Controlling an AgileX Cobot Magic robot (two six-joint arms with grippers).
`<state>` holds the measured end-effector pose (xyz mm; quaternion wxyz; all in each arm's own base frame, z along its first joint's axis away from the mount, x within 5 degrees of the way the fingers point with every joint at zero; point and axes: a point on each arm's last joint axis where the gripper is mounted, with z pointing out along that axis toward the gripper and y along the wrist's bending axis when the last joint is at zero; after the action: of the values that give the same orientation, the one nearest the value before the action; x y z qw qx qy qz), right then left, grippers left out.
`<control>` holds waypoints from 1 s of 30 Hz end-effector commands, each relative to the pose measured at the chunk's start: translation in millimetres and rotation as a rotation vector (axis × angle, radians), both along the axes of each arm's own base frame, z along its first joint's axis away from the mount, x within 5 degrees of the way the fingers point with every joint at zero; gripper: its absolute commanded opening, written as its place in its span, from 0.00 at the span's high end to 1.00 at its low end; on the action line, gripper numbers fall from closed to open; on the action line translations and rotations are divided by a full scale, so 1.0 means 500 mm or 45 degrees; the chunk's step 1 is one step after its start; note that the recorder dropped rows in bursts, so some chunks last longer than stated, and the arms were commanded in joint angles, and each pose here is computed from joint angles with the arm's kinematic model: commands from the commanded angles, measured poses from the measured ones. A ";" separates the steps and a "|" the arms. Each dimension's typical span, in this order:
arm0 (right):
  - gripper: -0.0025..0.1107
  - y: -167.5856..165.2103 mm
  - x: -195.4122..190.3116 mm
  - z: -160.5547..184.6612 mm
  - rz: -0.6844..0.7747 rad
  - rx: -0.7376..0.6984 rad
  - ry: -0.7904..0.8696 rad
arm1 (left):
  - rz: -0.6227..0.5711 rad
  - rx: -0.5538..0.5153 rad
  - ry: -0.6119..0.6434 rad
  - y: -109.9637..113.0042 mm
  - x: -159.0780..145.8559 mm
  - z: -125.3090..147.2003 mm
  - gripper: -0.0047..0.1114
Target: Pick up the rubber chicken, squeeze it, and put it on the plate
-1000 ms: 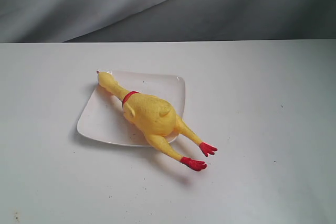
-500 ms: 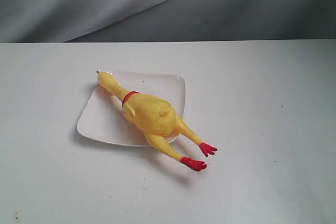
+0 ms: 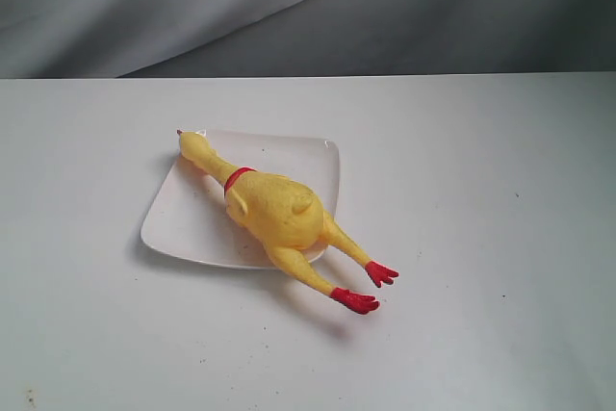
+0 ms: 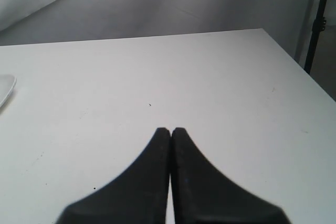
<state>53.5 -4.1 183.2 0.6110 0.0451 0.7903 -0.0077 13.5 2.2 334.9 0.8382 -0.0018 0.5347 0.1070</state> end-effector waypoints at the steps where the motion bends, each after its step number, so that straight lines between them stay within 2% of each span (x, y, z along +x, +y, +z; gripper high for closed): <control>1: 0.98 -0.001 0.000 -0.002 -0.003 -0.007 -0.001 | 0.019 -0.041 0.144 0.005 0.009 -0.025 0.83; 6: 0.98 -0.001 0.000 -0.002 -0.003 -0.007 -0.001 | 0.009 -0.086 0.304 0.008 0.039 -0.093 0.83; 17: 0.98 -0.001 0.000 -0.002 -0.003 -0.007 -0.001 | -0.049 -0.302 0.618 0.009 0.084 -0.271 0.83; 19: 0.98 -0.001 0.000 -0.002 -0.003 -0.007 -0.001 | -0.048 -0.303 0.621 0.010 0.085 -0.273 0.83; 23: 0.98 0.000 0.000 -0.002 -0.003 -0.004 -0.001 | -0.035 -0.323 0.774 0.009 0.082 -0.294 0.83; 30: 0.98 0.000 0.000 -0.002 -0.004 -0.001 -0.001 | -0.035 -0.327 0.776 0.009 0.081 -0.295 0.83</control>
<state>53.5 -4.1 183.2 0.6110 0.0451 0.7903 -0.0077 54.4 6.9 189.4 0.6364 -0.0673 0.7680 0.0245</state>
